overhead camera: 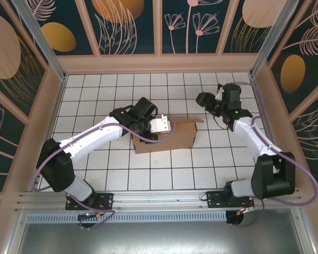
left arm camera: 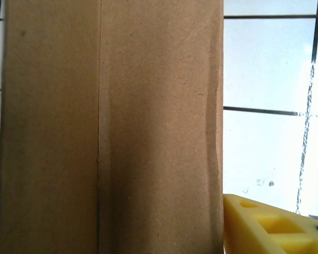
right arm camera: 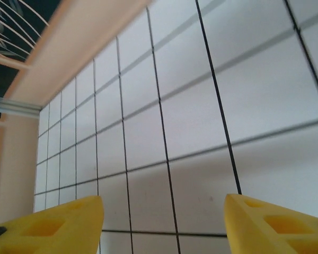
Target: Fold the paper box
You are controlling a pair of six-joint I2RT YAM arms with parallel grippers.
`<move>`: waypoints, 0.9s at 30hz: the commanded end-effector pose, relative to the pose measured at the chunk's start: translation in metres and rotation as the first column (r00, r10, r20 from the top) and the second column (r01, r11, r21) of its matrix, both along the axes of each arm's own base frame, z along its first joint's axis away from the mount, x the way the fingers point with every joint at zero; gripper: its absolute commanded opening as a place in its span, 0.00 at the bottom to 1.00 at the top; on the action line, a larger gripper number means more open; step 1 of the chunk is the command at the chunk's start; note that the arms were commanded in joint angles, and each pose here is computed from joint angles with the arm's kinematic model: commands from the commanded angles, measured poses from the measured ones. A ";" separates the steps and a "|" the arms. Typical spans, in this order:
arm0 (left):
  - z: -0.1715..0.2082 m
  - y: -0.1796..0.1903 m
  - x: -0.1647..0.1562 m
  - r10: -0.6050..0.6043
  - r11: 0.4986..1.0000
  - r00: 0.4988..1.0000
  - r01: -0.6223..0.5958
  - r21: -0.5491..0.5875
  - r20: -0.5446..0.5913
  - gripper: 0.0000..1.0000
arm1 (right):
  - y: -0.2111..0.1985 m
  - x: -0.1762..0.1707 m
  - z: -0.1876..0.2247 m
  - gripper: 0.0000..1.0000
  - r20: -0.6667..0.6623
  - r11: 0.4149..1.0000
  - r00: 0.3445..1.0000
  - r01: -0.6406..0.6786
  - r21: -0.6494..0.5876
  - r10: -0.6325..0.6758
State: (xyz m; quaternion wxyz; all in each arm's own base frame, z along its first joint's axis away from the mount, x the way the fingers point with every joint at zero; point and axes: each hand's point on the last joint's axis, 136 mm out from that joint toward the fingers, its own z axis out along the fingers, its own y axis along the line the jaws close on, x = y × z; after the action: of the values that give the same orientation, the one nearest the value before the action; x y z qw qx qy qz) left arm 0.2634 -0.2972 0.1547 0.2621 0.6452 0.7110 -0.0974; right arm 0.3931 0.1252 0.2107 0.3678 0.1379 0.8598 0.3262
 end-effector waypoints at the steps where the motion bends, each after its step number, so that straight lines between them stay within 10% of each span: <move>1: -0.017 0.003 0.004 -0.019 1.000 1.000 0.019 0.021 0.006 0.58 | 0.005 -0.009 0.028 0.48 0.063 0.996 0.997 -0.032 -0.083 0.037; 8: -0.010 0.001 0.008 -0.038 0.999 0.998 0.038 0.014 0.042 0.61 | 0.084 -0.044 0.063 0.00 0.134 0.963 0.956 -0.253 -0.090 0.263; 27: 0.013 -0.006 0.023 -0.006 0.997 0.992 0.015 -0.076 0.129 0.79 | 0.109 -0.105 -0.030 0.00 0.072 0.961 0.981 -0.158 -0.226 0.178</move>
State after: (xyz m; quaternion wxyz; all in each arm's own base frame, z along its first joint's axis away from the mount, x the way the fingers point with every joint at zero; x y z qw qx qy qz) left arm 0.2825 -0.3038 0.1542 0.3052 0.6525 0.6888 -0.0818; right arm 0.2823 0.2505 0.1925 0.3629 -0.0355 0.8817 0.2995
